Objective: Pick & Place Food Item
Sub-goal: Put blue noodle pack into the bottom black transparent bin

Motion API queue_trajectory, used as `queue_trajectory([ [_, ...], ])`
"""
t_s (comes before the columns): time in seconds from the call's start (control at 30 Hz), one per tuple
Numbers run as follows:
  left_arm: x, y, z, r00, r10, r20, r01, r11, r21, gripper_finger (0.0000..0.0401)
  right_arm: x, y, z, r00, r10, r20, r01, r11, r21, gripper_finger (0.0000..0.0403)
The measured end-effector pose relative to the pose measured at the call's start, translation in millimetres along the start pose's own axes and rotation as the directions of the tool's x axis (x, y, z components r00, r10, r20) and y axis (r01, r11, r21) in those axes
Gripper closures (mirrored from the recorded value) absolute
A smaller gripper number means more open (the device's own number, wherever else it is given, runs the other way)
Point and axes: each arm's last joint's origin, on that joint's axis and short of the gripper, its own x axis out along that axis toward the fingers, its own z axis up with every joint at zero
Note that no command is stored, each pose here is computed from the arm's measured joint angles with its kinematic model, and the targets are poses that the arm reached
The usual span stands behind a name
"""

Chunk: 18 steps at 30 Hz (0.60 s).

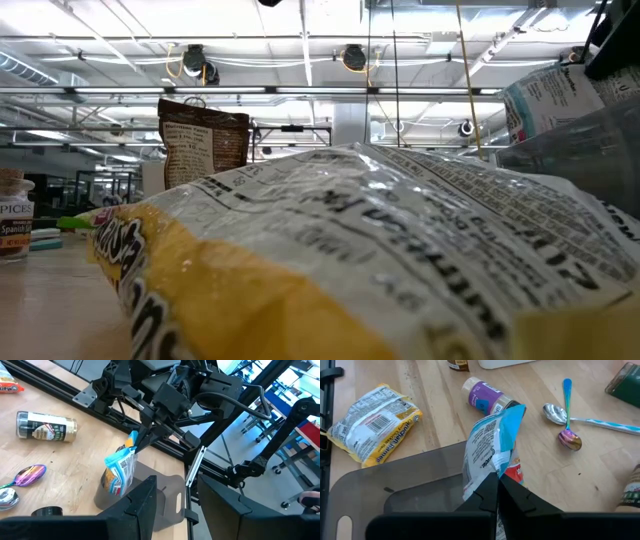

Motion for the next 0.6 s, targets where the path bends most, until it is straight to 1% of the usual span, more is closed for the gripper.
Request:
queue_trajectory([
  [0.6,0.0,0.1,0.0,1.000,0.000,-0.001,0.000,1.000,0.001,0.0252,9.6,-7.2,10.0,0.999,-0.046,-0.003,0.046,0.998,-0.037,0.0403],
])
